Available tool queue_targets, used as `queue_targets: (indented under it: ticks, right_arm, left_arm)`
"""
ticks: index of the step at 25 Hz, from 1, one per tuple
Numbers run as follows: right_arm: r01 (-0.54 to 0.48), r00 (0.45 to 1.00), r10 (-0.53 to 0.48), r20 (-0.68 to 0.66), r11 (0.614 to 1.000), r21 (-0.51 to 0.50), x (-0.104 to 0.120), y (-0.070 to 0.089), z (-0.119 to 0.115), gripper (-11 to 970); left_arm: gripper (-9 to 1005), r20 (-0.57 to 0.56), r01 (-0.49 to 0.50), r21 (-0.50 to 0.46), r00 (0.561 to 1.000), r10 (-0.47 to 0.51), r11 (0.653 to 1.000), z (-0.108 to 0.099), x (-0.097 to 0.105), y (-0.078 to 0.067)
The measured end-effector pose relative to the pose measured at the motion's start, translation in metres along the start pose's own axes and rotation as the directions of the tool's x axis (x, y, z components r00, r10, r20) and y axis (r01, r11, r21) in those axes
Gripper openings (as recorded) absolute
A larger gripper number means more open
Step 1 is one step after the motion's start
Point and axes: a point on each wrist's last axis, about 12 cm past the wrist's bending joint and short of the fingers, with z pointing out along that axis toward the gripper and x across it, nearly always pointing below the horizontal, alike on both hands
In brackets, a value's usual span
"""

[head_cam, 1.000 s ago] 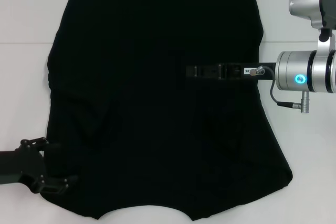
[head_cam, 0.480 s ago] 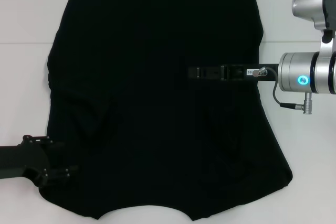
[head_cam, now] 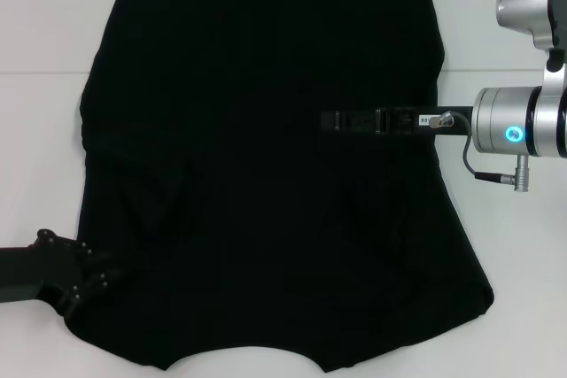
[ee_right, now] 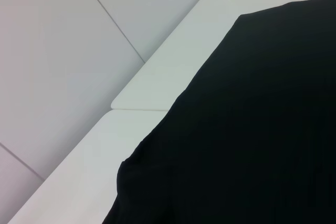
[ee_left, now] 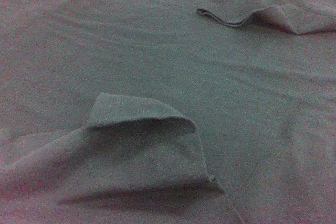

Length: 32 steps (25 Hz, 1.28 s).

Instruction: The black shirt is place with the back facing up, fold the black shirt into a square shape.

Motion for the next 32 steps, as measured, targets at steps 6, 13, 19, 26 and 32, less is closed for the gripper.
queue_targets:
  ticks: [6,13,19,26,32]
  right_arm:
    - [-0.002,1.000,0.002,0.002,1.000,0.003,0.001,-0.001,-0.001,789]
    - [-0.016,1.000,0.016,-0.020,1.000,0.001,0.001,-0.008,-0.013,789]
    - [-0.063,0.997,0.063,-0.042,0.998,0.007,0.013,-0.024,-0.039,777]
    - [-0.146,0.986,0.146,-0.077,0.989,0.011,0.031,-0.042,-0.076,748]
    - [-0.219,0.960,0.231,-0.160,0.972,0.089,0.051,-0.062,-0.114,723]
  left_arm:
    - [161,0.002,0.005,-0.002,1.000,-0.005,1.000,-0.001,0.001,0.000]
    - [19,0.044,0.094,-0.044,0.995,-0.092,0.995,-0.013,0.011,0.001]
    - [19,0.096,0.192,-0.098,0.979,-0.182,0.977,-0.026,0.025,0.000]
    - [19,0.174,0.285,-0.119,0.949,-0.263,0.951,-0.038,0.037,-0.004]
    - [20,0.221,0.342,-0.110,0.924,-0.312,0.933,-0.042,0.045,-0.011]
